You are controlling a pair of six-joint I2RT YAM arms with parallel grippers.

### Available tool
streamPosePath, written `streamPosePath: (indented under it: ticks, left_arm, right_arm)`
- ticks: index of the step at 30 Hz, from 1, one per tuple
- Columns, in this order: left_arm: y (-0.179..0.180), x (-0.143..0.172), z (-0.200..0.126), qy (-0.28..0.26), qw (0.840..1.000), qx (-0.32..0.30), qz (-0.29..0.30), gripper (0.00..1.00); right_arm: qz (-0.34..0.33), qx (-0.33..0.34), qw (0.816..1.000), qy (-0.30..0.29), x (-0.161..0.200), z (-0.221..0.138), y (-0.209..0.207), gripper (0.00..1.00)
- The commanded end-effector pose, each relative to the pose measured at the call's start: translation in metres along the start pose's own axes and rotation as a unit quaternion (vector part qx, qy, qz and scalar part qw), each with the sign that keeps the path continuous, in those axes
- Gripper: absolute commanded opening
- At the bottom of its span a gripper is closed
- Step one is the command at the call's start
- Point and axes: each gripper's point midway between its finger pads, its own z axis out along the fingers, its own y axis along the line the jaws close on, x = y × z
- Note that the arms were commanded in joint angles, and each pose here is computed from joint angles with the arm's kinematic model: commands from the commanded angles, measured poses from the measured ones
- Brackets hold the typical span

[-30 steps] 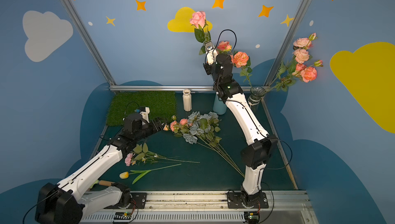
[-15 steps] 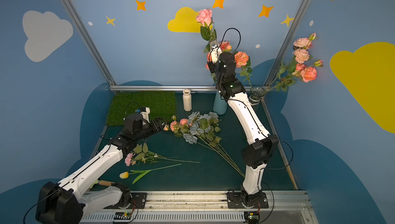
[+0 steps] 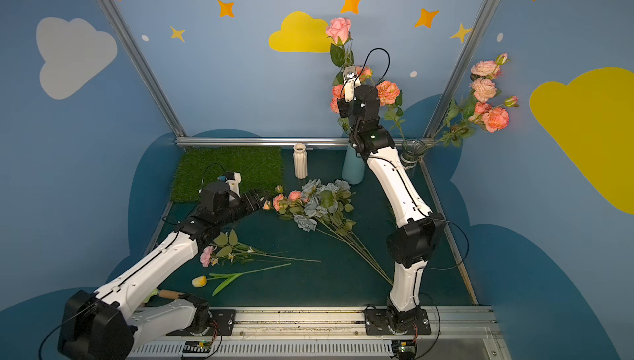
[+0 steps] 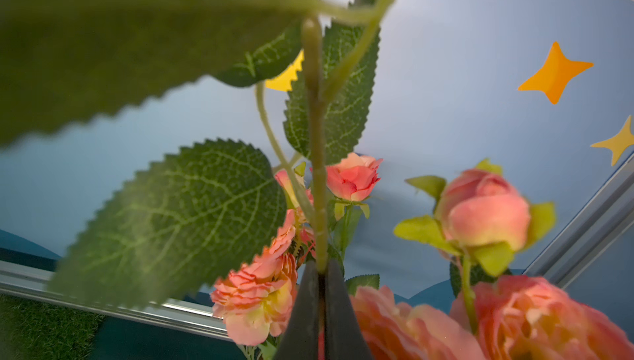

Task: Place the pink flowers into the vase
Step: Place the flower in the vase.

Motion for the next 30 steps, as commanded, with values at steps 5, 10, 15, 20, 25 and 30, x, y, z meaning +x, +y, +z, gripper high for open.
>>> streamPosePath:
  ticks: [5, 10, 15, 20, 25, 30]
  left_arm:
    - [0.004, 0.001, 0.002, 0.000, 1.000, 0.000, 0.001, 0.74]
    - [0.005, 0.002, 0.003, 0.001, 1.000, 0.000, 0.001, 0.74]
    - [0.004, 0.003, 0.003, 0.002, 1.000, 0.001, 0.001, 0.74]
    - [0.004, 0.003, 0.003, 0.002, 1.000, 0.003, 0.001, 0.74]
    - [0.005, 0.003, 0.004, 0.003, 1.000, 0.003, 0.000, 0.74]
    - [0.007, 0.004, 0.003, 0.003, 1.000, -0.003, -0.002, 0.76]
  right_arm:
    - [0.030, 0.004, 0.999, 0.018, 0.017, 0.012, -0.006, 0.00]
    - [0.038, 0.025, 0.998, 0.040, 0.043, 0.019, -0.011, 0.00]
    - [0.056, 0.048, 0.995, 0.066, 0.075, 0.024, -0.023, 0.00]
    - [0.084, 0.061, 0.991, 0.085, 0.098, 0.022, -0.036, 0.00]
    - [0.105, 0.057, 0.987, 0.110, 0.119, 0.022, -0.039, 0.00]
    - [0.124, 0.048, 0.983, 0.128, 0.135, 0.019, -0.036, 0.00]
